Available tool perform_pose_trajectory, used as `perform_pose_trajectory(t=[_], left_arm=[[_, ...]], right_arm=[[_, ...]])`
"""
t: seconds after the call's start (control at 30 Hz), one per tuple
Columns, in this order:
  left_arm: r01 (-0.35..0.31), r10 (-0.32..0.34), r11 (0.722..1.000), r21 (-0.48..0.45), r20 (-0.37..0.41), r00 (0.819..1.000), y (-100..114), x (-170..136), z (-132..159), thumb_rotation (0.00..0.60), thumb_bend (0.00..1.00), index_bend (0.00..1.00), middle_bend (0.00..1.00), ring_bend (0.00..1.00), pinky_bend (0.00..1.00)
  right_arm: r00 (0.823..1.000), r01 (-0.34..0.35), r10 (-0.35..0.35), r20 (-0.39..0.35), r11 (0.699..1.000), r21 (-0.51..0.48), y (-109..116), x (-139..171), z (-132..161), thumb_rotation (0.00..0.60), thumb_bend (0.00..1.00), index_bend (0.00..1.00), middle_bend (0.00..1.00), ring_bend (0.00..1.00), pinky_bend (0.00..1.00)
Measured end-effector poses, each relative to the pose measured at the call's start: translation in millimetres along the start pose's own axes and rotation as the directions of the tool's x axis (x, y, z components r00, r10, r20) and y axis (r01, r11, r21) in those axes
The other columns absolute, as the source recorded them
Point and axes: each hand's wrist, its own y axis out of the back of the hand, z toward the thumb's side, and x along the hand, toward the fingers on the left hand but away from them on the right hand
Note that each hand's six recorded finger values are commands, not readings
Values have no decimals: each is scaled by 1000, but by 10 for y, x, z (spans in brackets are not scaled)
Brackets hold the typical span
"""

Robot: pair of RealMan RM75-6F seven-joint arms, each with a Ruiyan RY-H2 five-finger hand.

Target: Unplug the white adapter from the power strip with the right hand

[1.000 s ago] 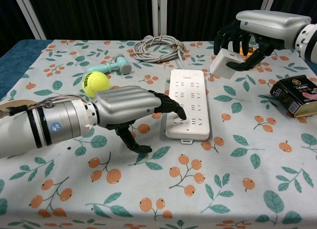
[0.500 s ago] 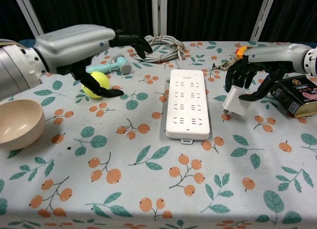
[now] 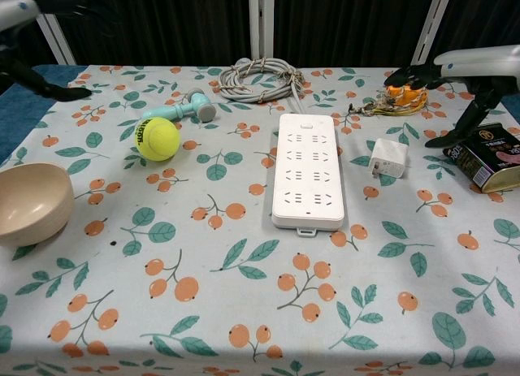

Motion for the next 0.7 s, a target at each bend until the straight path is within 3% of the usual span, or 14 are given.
perform_pose_trajectory(t=[0.1, 0.2, 0.33, 0.43, 0.57, 0.7], left_arm=[[-13, 15, 999, 30, -88, 996, 125, -209, -340, 600, 207, 173, 204, 93, 84], [-2, 14, 998, 67, -180, 984, 228, -487, -669, 600, 207, 173, 201, 75, 69], [10, 18, 995, 99, -285, 958, 354, -881, -976, 600, 208, 173, 199, 75, 69], [-5, 41, 994, 106, -340, 940, 420, -1152, -1070, 600, 208, 173, 199, 75, 68], [-34, 75, 993, 112, -391, 917, 490, -1488, -1084, 600, 207, 173, 198, 75, 68], [-48, 88, 993, 110, -400, 912, 486, -1697, -985, 600, 208, 173, 199, 75, 66]], right_arm=[[994, 105, -105, 15, 994, 45, 153, 178, -113, 600, 157, 0, 64, 0, 0], [972, 227, -232, 44, 970, 87, 305, 447, -288, 600, 160, 0, 68, 0, 0], [913, 380, -393, 107, 916, 127, 413, 989, -606, 600, 159, 0, 69, 0, 0], [868, 454, -472, 153, 880, 139, 370, 1442, -814, 600, 159, 0, 69, 0, 0], [831, 509, -523, 186, 852, 122, 226, 1963, -974, 600, 159, 0, 72, 0, 0], [834, 508, -518, 192, 855, 101, 66, 2243, -1043, 600, 161, 0, 72, 0, 0]])
